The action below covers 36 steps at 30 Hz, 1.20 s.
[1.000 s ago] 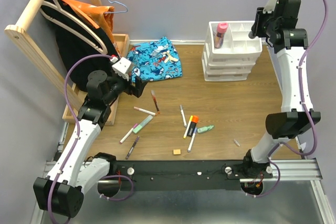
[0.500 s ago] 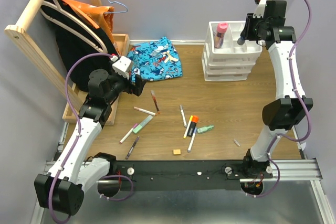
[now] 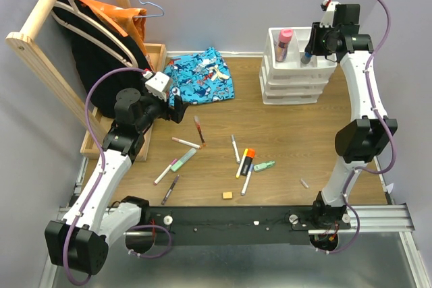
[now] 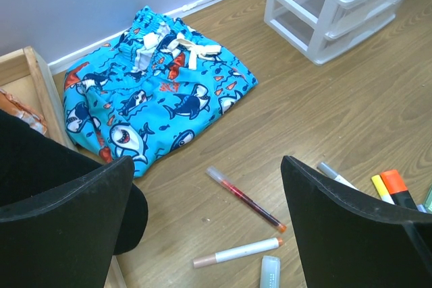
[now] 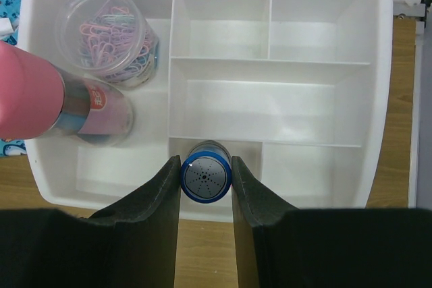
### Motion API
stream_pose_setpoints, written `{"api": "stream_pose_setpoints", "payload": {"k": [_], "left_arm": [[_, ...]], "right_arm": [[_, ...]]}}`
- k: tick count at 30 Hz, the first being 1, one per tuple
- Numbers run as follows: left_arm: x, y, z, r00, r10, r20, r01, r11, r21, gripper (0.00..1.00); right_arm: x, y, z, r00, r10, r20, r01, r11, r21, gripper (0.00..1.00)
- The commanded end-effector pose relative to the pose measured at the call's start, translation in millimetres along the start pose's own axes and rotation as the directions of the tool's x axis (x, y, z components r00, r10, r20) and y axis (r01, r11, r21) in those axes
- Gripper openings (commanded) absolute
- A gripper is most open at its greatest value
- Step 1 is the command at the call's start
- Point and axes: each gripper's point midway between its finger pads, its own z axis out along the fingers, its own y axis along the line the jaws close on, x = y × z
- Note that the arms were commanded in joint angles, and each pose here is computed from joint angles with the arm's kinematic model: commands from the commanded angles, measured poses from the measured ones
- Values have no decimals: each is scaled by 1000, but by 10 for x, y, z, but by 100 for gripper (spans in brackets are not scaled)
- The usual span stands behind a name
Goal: Sort the stationery into containers
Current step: Place the stationery in the storage box.
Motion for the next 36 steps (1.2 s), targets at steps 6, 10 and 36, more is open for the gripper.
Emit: {"api": "stream_pose_setpoints", "payload": {"k": [6, 10, 36], "left_arm": [[-54, 51, 6, 1000, 23, 16, -22, 999, -28, 99], [-60, 39, 3, 1000, 19, 24, -19, 999, -26, 99], [363, -377, -245, 988, -1, -151, 20, 992, 121, 99]], "right_arm": [[60, 48, 88, 1000, 10, -16, -11, 1000, -23, 59], [69, 50, 58, 1000, 11, -13, -11, 1000, -18, 67], [1456, 1149, -1368, 984, -95, -148, 4, 852, -524, 66]]}}
